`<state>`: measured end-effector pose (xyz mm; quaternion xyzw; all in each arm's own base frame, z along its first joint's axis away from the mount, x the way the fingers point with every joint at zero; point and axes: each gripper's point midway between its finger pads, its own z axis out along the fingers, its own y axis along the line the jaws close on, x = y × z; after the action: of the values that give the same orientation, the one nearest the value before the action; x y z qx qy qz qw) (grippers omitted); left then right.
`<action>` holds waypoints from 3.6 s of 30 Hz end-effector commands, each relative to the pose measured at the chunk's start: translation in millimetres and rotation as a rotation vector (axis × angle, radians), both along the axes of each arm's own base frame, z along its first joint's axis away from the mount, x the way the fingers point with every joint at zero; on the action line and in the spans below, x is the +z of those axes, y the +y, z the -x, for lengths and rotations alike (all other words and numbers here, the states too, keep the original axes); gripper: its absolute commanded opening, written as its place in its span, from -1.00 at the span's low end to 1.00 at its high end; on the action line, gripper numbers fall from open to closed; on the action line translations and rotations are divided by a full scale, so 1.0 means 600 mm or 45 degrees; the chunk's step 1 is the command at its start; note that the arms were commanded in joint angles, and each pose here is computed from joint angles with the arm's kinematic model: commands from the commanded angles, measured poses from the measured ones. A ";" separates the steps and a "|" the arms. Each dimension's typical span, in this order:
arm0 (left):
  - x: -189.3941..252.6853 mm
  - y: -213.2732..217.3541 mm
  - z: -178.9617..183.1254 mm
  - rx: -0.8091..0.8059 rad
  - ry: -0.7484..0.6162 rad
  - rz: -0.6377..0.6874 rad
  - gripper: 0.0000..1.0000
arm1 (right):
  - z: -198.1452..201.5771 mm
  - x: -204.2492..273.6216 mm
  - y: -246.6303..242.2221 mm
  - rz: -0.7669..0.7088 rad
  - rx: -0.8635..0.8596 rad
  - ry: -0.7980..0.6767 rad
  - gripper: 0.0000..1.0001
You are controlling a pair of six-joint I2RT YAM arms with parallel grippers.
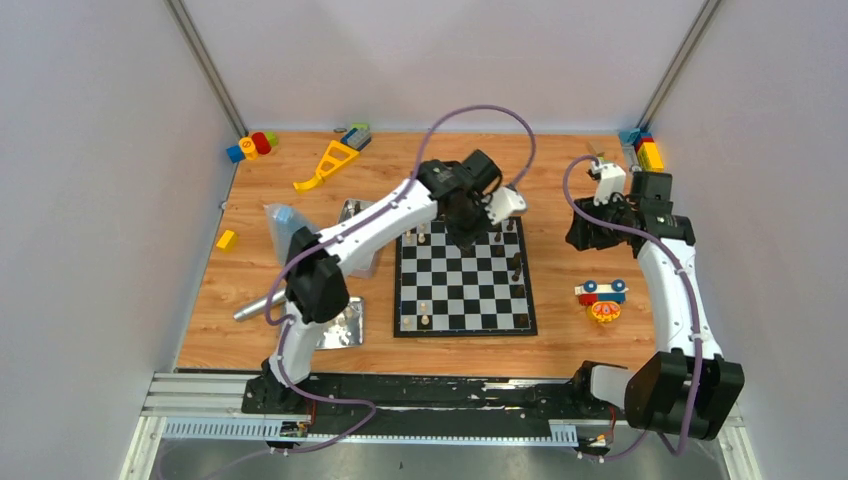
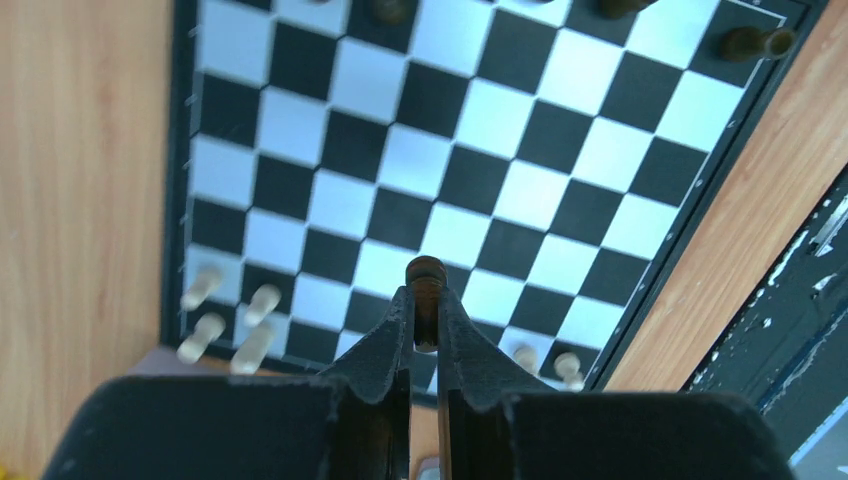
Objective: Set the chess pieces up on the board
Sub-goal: Place the chess piece on the chessboard.
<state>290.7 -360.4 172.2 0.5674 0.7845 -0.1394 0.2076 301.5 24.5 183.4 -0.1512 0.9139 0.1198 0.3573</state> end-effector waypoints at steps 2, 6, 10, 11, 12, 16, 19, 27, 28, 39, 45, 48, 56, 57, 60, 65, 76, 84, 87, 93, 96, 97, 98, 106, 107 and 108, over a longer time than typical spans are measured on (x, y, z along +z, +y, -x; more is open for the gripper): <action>-0.048 -0.074 0.057 -0.143 0.065 -0.076 -1.00 | 0.004 0.015 -0.035 -0.088 -0.097 -0.103 -0.02; -0.083 -0.111 0.092 -0.228 0.104 -0.116 -0.99 | 0.014 0.004 -0.059 -0.105 -0.159 -0.108 -0.02; -0.110 -0.127 0.117 -0.269 0.142 -0.144 -0.98 | 0.021 -0.006 -0.072 -0.112 -0.186 -0.109 -0.02; -0.113 -0.129 0.124 -0.276 0.149 -0.153 -0.98 | 0.022 -0.007 -0.074 -0.114 -0.187 -0.109 -0.02; -0.119 -0.131 0.128 -0.279 0.157 -0.161 -0.97 | 0.023 -0.010 -0.075 -0.113 -0.190 -0.105 -0.02; -0.131 -0.139 0.148 -0.298 0.180 -0.180 -0.96 | 0.023 -0.016 -0.077 -0.120 -0.186 -0.096 -0.02; -0.132 -0.147 0.153 -0.311 0.178 -0.186 -0.96 | 0.022 -0.021 -0.078 -0.128 -0.187 -0.089 -0.02; -0.131 -0.182 0.158 -0.342 0.165 -0.139 -0.94 | 0.022 -0.031 -0.079 -0.131 -0.183 -0.069 -0.03; -0.130 -0.186 0.161 -0.350 0.163 -0.135 -0.94 | 0.022 -0.031 -0.080 -0.130 -0.184 -0.069 -0.03; -0.125 -0.228 0.180 -0.410 0.121 -0.069 -0.94 | 0.022 -0.034 -0.084 -0.130 -0.194 -0.065 -0.03; -0.131 -0.239 0.181 -0.422 0.116 -0.055 -0.93 | 0.023 -0.035 -0.084 -0.129 -0.194 -0.065 -0.03; -0.136 -0.244 0.181 -0.425 0.116 -0.053 -0.93 | 0.024 -0.037 -0.085 -0.130 -0.195 -0.062 -0.03; -0.138 -0.255 0.180 -0.431 0.101 -0.035 -0.92 | 0.026 -0.040 -0.085 -0.130 -0.190 -0.058 -0.03; -0.139 -0.255 0.180 -0.433 0.101 -0.036 -0.92 | 0.026 -0.040 -0.085 -0.129 -0.191 -0.059 -0.03; -0.141 -0.256 0.180 -0.434 0.101 -0.038 -0.92 | 0.026 -0.040 -0.084 -0.131 -0.188 -0.060 -0.03; -0.146 -0.258 0.185 -0.441 0.105 -0.041 -0.91 | 0.027 -0.042 -0.083 -0.135 -0.184 -0.053 -0.03; -0.166 -0.260 0.180 -0.436 0.095 -0.065 -0.84 | 0.029 -0.042 -0.081 -0.137 -0.175 -0.052 -0.03; -0.153 -0.259 0.170 -0.425 0.045 -0.067 -0.35 | 0.031 -0.045 -0.080 -0.139 -0.171 -0.045 -0.03; -0.133 -0.261 0.165 -0.418 0.018 -0.044 -0.23 | 0.031 -0.046 -0.080 -0.141 -0.169 -0.043 -0.03; -0.055 -0.258 0.169 -0.412 -0.029 0.049 -0.12 | 0.029 -0.047 -0.079 -0.149 -0.168 -0.037 -0.03; -0.017 -0.248 0.177 -0.418 -0.038 0.088 -0.08 | 0.029 -0.048 -0.078 -0.153 -0.165 -0.034 -0.03; 0.005 -0.239 0.181 -0.421 -0.047 0.107 -0.07 | 0.028 -0.048 -0.078 -0.155 -0.164 -0.034 -0.03; 0.014 -0.234 0.182 -0.426 -0.056 0.112 -0.06 | 0.028 -0.046 -0.077 -0.157 -0.158 -0.038 -0.03; 0.113 -0.111 0.158 -0.361 -0.302 0.094 0.09 | 0.032 -0.019 -0.046 -0.234 -0.044 -0.098 -0.03; 0.092 -0.084 0.142 -0.324 -0.292 0.041 0.12 | 0.033 -0.014 -0.040 -0.252 -0.024 -0.108 -0.03; 0.108 -0.063 0.138 -0.299 -0.306 0.058 0.13 | 0.034 -0.010 -0.034 -0.264 -0.003 -0.119 -0.02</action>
<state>186.5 -432.5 200.2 0.6790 0.6822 -0.1384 0.2332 279.6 -11.9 155.8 -0.0783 0.9047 0.1754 0.3803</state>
